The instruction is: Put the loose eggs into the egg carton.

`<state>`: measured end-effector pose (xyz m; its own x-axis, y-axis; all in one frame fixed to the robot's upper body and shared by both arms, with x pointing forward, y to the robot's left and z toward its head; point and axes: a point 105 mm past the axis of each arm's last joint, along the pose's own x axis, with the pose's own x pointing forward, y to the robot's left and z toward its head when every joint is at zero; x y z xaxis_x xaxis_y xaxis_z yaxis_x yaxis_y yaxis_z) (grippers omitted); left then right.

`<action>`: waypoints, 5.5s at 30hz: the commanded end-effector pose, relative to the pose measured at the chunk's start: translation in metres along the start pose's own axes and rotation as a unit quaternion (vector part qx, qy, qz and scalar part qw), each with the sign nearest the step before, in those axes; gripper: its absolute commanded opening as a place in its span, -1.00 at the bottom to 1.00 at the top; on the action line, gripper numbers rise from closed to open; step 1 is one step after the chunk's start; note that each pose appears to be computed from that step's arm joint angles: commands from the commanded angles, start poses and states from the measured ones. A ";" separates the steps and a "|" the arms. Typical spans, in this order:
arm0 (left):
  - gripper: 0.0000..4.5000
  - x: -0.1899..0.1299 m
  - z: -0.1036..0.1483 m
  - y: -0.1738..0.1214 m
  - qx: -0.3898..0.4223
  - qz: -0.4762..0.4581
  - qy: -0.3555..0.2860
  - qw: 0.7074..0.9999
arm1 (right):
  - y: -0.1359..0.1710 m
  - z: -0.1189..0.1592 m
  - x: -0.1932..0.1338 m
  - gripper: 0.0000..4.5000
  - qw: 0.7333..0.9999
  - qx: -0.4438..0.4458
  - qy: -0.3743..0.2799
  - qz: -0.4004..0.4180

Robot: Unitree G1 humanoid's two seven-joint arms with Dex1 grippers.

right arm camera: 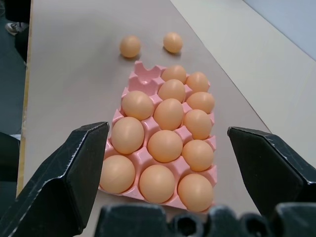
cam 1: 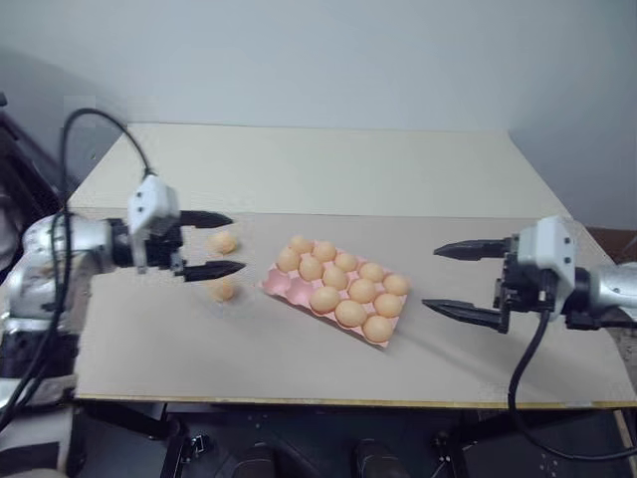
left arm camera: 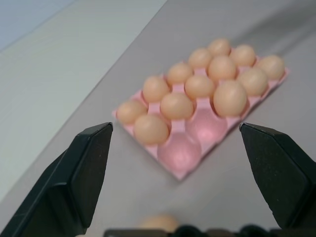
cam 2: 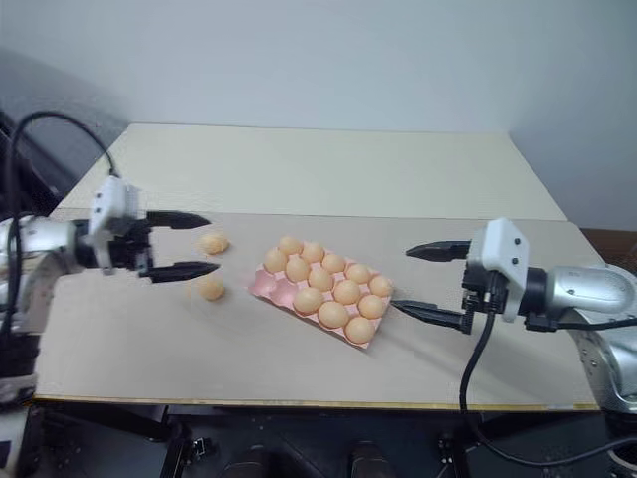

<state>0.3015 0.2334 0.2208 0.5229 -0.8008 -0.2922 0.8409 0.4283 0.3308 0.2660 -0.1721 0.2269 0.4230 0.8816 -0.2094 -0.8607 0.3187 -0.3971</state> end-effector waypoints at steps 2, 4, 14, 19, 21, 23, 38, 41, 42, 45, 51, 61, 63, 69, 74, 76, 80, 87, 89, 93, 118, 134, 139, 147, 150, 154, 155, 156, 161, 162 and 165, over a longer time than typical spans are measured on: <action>0.99 -0.039 0.009 -0.008 0.028 0.040 -0.024 0.999 | -0.004 0.007 -0.003 1.00 1.000 -0.015 -0.010 0.000; 0.99 -0.053 0.006 -0.017 0.014 0.041 -0.030 0.999 | -0.004 0.006 -0.004 1.00 1.000 -0.012 -0.010 0.001; 0.99 -0.063 -0.016 -0.036 -0.015 0.103 -0.021 0.994 | -0.001 0.004 -0.006 1.00 1.000 -0.001 -0.005 -0.001; 0.99 -0.048 -0.017 -0.027 -0.008 0.089 -0.019 0.996 | -0.002 0.005 -0.005 1.00 1.000 -0.004 -0.006 -0.003; 0.99 -0.044 -0.016 -0.021 -0.005 0.087 -0.017 0.996 | -0.001 0.006 -0.005 1.00 1.000 -0.006 -0.007 -0.004; 0.99 -0.041 -0.017 -0.017 -0.001 0.087 -0.010 0.996 | 0.000 0.007 -0.006 1.00 1.000 -0.008 -0.008 -0.007; 0.99 0.068 -0.069 0.013 -0.034 0.136 0.071 0.988 | 0.005 0.012 -0.008 1.00 0.999 -0.025 -0.006 -0.024; 0.99 0.077 -0.081 0.014 -0.051 0.141 0.083 0.985 | 0.007 0.012 -0.009 1.00 0.999 -0.027 -0.005 -0.030; 0.99 0.078 -0.084 0.013 -0.057 0.139 0.087 0.985 | 0.007 0.012 -0.009 1.00 0.999 -0.028 -0.004 -0.031; 0.99 0.081 -0.089 0.010 -0.067 0.131 0.095 0.985 | 0.008 0.013 -0.009 1.00 0.999 -0.029 -0.004 -0.033; 0.18 0.081 -0.087 0.010 -0.066 0.132 0.091 0.985 | 0.007 0.014 -0.009 1.00 0.999 -0.030 -0.006 -0.037; 0.13 0.115 0.013 0.002 -0.005 0.057 -0.064 0.996 | 0.005 0.014 -0.005 1.00 0.999 -0.033 -0.010 -0.036; 0.13 0.127 0.020 -0.001 0.002 0.046 -0.076 0.996 | 0.005 0.014 -0.005 1.00 0.999 -0.033 -0.011 -0.036; 0.13 0.165 0.025 -0.027 0.000 -0.017 -0.092 0.996 | 0.006 0.018 -0.007 1.00 0.998 -0.038 -0.011 -0.047; 0.13 0.180 0.017 -0.037 -0.009 -0.035 -0.076 0.996 | 0.008 0.017 -0.007 1.00 0.998 -0.037 -0.010 -0.055; 0.28 0.181 0.015 -0.036 -0.010 -0.031 -0.070 0.997 | 0.009 0.018 -0.007 1.00 0.998 -0.036 -0.012 -0.059; 0.86 0.178 0.016 -0.038 -0.008 -0.039 -0.072 0.997 | 0.010 0.018 -0.007 1.00 0.997 -0.035 -0.012 -0.061; 0.99 0.163 0.029 -0.037 -0.003 -0.036 -0.097 0.995 | 0.008 0.018 -0.004 1.00 0.998 -0.034 -0.018 -0.057; 0.99 0.155 0.035 -0.032 -0.004 -0.025 -0.107 0.994 | 0.007 0.018 -0.003 1.00 0.998 -0.034 -0.019 -0.055; 0.99 0.119 0.036 -0.011 0.008 0.030 -0.107 0.994 | 0.005 0.017 0.000 1.00 0.998 -0.035 -0.022 -0.047; 0.99 -0.055 -0.019 -0.018 -0.024 0.188 -0.049 0.981 | -0.005 0.007 0.002 1.00 0.999 -0.012 -0.028 -0.016; 0.99 0.016 -0.055 0.067 -0.071 0.242 -0.048 0.967 | -0.004 0.023 0.004 1.00 0.998 -0.042 -0.042 -0.024; 0.99 0.047 -0.066 0.079 -0.085 0.225 -0.039 0.970 | 0.001 0.027 0.000 1.00 0.998 -0.048 -0.040 -0.031; 0.99 0.086 -0.079 0.084 -0.102 0.222 -0.005 0.970 | 0.006 0.031 -0.002 1.00 0.997 -0.054 -0.040 -0.040; 0.99 0.095 -0.087 0.085 -0.109 0.231 0.027 0.967 | 0.006 0.035 0.000 1.00 0.997 -0.058 -0.045 -0.038; 0.99 0.100 -0.094 0.088 -0.122 0.251 0.050 0.959 | 0.007 0.038 0.001 1.00 0.996 -0.064 -0.046 -0.036; 0.91 0.100 -0.095 0.088 -0.124 0.254 0.056 0.958 | 0.007 0.039 0.001 1.00 0.996 -0.065 -0.047 -0.035; 0.81 0.101 -0.096 0.088 -0.121 0.257 0.060 0.957 | 0.007 0.039 0.001 1.00 0.996 -0.065 -0.047 -0.035; 0.12 0.103 -0.097 0.090 -0.130 0.271 0.061 0.952 | 0.009 0.040 0.002 1.00 0.996 -0.067 -0.048 -0.033; -0.03 0.103 -0.097 0.090 -0.131 0.273 0.061 0.951 | 0.009 0.040 0.002 1.00 0.996 -0.067 -0.048 -0.033; -0.49 0.103 -0.098 0.090 -0.131 0.275 0.062 0.950 | 0.010 0.040 0.003 1.00 0.996 -0.067 -0.048 -0.033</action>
<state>0.4404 0.2295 0.1191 0.8780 -0.3857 -0.2833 0.4511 0.8648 0.2207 0.2518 -0.1532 0.2470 0.4395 0.8911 -0.1131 -0.8065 0.3360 -0.4865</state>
